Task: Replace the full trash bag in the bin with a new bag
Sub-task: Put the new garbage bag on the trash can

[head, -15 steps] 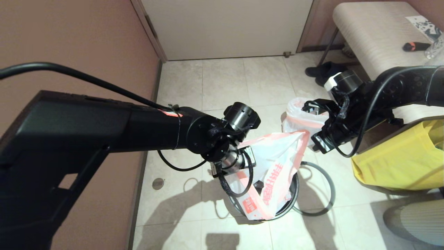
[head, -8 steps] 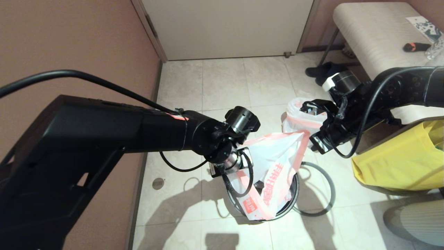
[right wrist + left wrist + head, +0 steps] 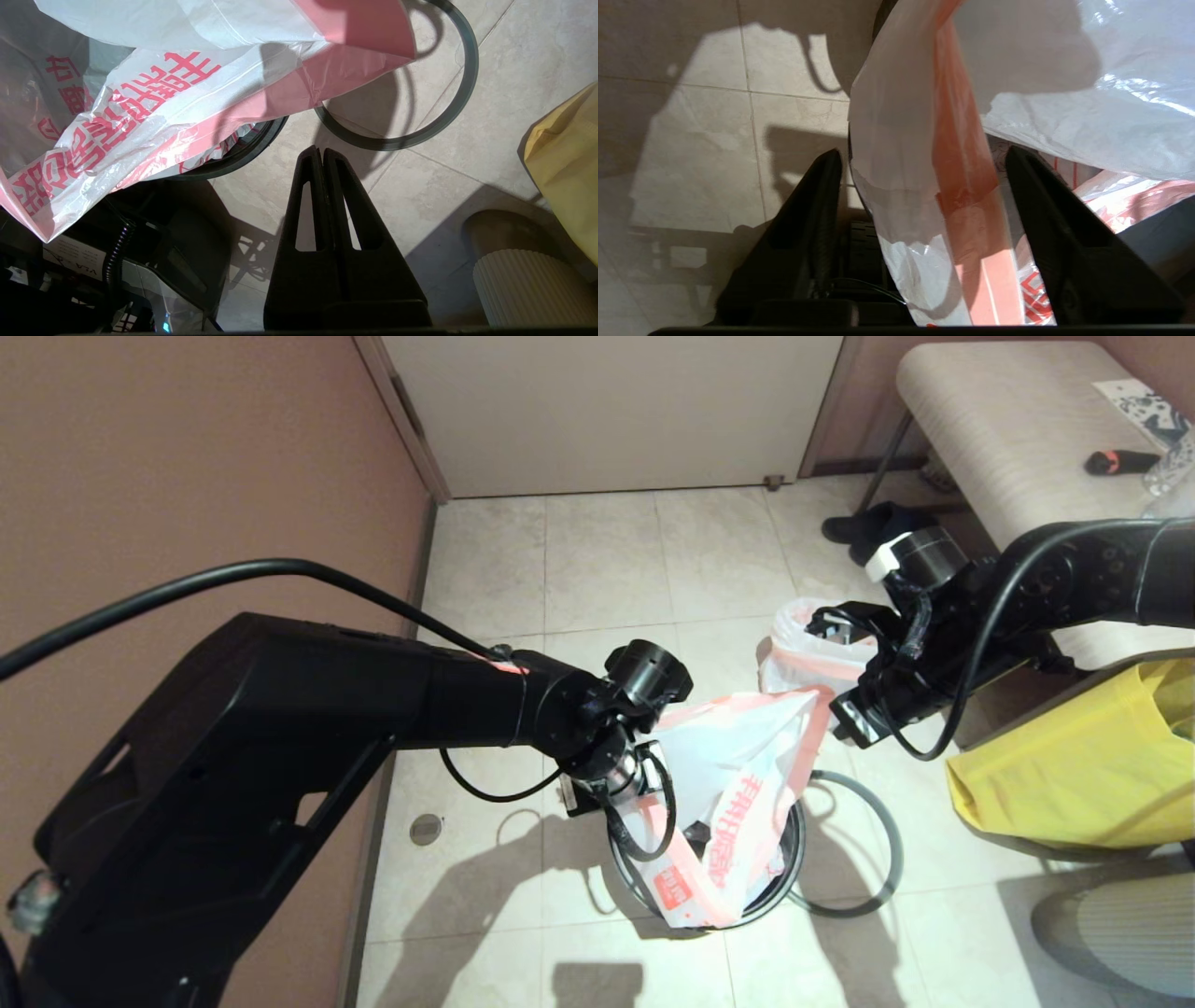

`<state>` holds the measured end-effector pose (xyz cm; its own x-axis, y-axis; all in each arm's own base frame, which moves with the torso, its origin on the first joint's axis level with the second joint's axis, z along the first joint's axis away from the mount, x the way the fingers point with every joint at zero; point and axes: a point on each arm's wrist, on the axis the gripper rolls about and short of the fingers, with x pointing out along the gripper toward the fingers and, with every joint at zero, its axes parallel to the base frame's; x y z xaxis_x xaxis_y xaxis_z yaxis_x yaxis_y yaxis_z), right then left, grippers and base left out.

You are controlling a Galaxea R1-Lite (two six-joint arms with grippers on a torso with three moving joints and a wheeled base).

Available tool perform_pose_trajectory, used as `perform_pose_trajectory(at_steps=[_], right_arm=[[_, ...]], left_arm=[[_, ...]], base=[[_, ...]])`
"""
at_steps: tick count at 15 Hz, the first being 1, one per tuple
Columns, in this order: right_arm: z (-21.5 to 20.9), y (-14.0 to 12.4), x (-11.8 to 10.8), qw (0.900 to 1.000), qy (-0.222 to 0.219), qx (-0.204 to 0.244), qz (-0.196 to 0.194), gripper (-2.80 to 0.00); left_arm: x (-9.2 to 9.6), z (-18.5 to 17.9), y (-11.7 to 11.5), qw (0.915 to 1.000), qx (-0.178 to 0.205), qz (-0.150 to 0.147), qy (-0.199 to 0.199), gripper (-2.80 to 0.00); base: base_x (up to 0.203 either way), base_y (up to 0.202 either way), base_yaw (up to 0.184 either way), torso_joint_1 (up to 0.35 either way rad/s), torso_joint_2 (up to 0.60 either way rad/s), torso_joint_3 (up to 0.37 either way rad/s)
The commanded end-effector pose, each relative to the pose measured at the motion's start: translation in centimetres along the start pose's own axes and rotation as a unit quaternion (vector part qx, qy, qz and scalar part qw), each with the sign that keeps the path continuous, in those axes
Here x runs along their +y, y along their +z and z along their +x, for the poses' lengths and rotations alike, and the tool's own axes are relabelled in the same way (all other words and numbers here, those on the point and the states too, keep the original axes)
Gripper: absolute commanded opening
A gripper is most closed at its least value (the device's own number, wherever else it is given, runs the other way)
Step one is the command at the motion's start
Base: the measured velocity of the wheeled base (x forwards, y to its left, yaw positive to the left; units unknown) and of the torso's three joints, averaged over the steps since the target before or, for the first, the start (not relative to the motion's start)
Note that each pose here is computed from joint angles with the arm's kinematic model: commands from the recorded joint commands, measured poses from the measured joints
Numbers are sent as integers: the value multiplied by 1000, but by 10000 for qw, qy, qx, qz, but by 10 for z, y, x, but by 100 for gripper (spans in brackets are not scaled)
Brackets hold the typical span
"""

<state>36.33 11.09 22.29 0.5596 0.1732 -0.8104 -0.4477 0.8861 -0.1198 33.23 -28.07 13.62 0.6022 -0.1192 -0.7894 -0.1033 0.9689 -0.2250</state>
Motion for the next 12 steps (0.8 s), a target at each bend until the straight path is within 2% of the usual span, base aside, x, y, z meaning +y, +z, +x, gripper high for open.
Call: perform_pose_trajectory(at_steps=[1,5,7,12], right_arm=[[2,-1,0,10000,12,42,-4,-280],[6,0,-1,10000,6,69,2,-280],[8,-1,-1,10000,11,92,2,-280],[9,-3,1,9998,-30,172,-49,-280]], left_arm=[[-1,0,2,10000,-20,-28,-3,-280],[3,3,-2,9999,58,-28,79,-280],[5,2,-5,9997,111,-143,132,-280],[22,-14,-13,9991,244,-218,264,-280]], base=[[0,0,0,0,0,0],[0,0,0,0,0,0],[0,0,0,0,0,0],[0,0,0,0,0,0]])
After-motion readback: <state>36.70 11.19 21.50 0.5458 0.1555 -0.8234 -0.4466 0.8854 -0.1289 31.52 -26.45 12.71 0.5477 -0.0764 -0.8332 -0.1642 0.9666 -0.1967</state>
